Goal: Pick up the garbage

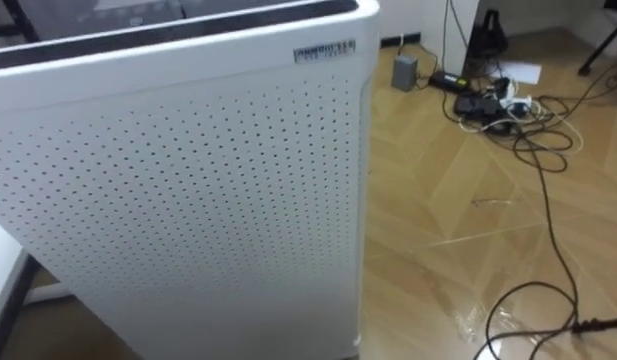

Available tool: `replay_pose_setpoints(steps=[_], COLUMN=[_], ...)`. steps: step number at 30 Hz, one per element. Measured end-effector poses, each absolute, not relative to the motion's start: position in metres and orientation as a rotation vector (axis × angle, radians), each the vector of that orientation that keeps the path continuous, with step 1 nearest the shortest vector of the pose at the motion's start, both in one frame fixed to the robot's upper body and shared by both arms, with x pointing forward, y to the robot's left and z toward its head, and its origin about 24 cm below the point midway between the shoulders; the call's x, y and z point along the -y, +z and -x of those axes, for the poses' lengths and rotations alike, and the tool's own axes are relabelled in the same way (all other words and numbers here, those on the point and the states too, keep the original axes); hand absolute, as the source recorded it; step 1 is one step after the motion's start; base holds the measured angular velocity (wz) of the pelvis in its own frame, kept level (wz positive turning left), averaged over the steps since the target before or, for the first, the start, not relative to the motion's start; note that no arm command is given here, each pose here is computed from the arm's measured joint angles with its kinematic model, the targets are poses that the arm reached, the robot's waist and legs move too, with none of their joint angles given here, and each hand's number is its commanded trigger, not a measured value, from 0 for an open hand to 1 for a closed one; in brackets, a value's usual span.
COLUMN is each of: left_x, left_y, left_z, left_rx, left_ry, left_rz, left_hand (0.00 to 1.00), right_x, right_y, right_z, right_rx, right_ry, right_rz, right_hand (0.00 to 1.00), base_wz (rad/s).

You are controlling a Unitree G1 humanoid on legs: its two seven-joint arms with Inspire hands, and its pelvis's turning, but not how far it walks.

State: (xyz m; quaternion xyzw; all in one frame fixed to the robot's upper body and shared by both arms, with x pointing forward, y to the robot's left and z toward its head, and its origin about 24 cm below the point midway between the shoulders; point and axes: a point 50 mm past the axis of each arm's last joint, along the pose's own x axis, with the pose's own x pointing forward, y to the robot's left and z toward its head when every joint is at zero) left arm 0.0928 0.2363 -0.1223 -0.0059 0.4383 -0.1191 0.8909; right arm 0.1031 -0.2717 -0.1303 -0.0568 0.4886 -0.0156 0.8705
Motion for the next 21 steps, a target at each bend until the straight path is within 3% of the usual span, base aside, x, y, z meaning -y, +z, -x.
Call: replay_pose_setpoints(steps=[11,21], left_x=[-0.265,-0.254], left_y=[-0.147,-0.161], left_z=[-0.028,0.011], left_rx=[-1.126,-1.250], left_ry=[0.167,0.453], left_rz=[0.082,0.247], left_hand=[0.00,0.00], right_x=[0.292,0.277], right_y=[-0.145,-0.157], right_z=[-0.048,-0.012], right_rx=[-1.174,-1.225], right_ry=[-0.312,-0.528], right_rz=[0.003,-0.229], right_hand=[1.00,1.00], base_wz=[-0.02,-0.03])
